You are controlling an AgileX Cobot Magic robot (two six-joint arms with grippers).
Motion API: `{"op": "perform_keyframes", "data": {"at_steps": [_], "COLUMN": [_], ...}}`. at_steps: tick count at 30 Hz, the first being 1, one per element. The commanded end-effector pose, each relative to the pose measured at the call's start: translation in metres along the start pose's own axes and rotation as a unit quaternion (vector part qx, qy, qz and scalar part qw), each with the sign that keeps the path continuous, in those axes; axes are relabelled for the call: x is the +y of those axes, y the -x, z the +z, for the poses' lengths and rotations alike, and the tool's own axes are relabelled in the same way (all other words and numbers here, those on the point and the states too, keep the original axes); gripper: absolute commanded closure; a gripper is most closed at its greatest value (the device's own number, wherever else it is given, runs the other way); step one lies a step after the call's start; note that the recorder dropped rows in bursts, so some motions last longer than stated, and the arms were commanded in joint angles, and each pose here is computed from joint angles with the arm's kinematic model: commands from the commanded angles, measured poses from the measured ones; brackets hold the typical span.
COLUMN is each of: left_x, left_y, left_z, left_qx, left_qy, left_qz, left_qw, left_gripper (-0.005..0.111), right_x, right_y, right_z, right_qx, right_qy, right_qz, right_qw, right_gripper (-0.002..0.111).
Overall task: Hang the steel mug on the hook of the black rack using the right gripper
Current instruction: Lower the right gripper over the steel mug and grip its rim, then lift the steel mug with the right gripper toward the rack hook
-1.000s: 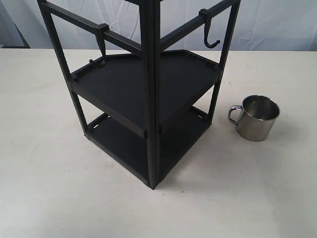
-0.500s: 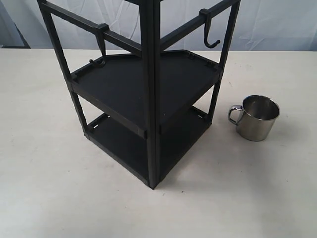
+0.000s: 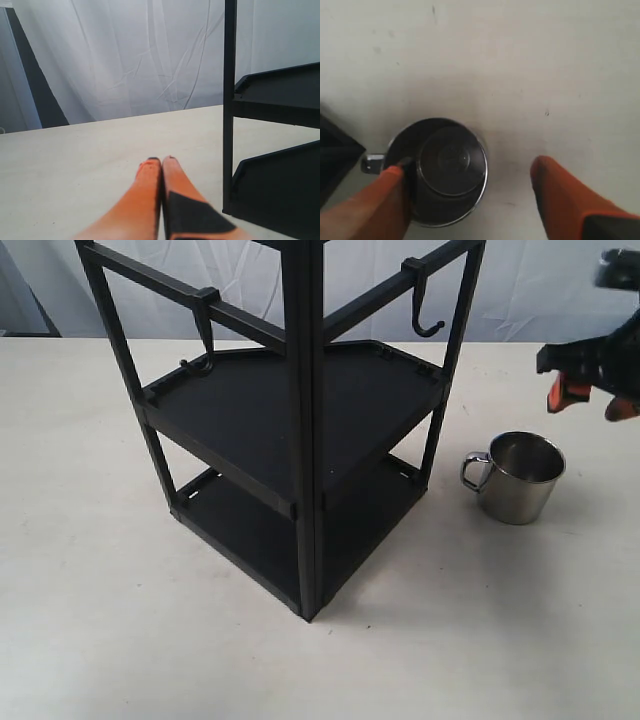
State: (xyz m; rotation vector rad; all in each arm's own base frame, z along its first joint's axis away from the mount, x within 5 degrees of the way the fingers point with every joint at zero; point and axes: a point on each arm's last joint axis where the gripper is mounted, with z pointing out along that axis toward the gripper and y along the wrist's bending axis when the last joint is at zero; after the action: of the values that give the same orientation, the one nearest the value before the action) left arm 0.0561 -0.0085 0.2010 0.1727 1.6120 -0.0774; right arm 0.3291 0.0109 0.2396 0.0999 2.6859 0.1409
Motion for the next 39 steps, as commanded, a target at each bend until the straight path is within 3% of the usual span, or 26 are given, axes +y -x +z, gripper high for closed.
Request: {"op": "perform_keyframes", "data": {"at_steps": [1, 7, 10, 12, 17, 24, 26, 29, 31, 39], "left_x": [0.000, 0.000, 0.000, 0.000, 0.000, 0.000, 0.000, 0.000, 0.000, 0.000], "left_y": [0.001, 0.001, 0.001, 0.001, 0.001, 0.001, 0.001, 0.001, 0.001, 0.001], "left_z": [0.000, 0.000, 0.000, 0.000, 0.000, 0.000, 0.000, 0.000, 0.000, 0.000], "left_qx": [-0.005, -0.005, -0.005, -0.005, -0.005, -0.005, -0.005, -0.005, -0.005, -0.005], "left_qy": [-0.002, -0.002, -0.002, -0.002, -0.002, -0.002, -0.002, -0.002, -0.002, -0.002], "left_qz": [-0.001, -0.001, -0.001, -0.001, -0.001, -0.001, -0.001, -0.001, -0.001, -0.001], "left_qw": [1.000, 1.000, 1.000, 1.000, 1.000, 1.000, 1.000, 1.000, 1.000, 1.000], "left_gripper": [0.105, 0.105, 0.105, 0.105, 0.105, 0.105, 0.105, 0.105, 0.105, 0.105], "right_x": [-0.006, -0.011, -0.011, -0.011, -0.009, 0.002, 0.009, 0.034, 0.043, 0.047], "right_y": [-0.005, -0.010, -0.013, -0.015, -0.016, -0.035, -0.048, -0.065, -0.063, -0.053], "right_z": [0.044, 0.090, 0.097, 0.096, 0.076, -0.027, -0.052, -0.093, -0.097, -0.088], "right_qx": [0.076, 0.097, 0.107, 0.116, 0.132, 0.110, 0.102, 0.090, 0.078, 0.078], "right_qy": [-0.014, -0.021, -0.021, -0.022, -0.020, 0.012, 0.049, 0.188, 0.243, 0.269], "right_qz": [-0.001, 0.002, 0.004, 0.004, 0.004, -0.013, -0.027, -0.090, -0.088, -0.066], "right_qw": [0.997, 0.995, 0.994, 0.993, 0.991, 0.994, 0.993, 0.974, 0.963, 0.958], "right_gripper": [0.045, 0.050, 0.079, 0.109, 0.109, 0.109, 0.109, 0.109, 0.109, 0.109]}}
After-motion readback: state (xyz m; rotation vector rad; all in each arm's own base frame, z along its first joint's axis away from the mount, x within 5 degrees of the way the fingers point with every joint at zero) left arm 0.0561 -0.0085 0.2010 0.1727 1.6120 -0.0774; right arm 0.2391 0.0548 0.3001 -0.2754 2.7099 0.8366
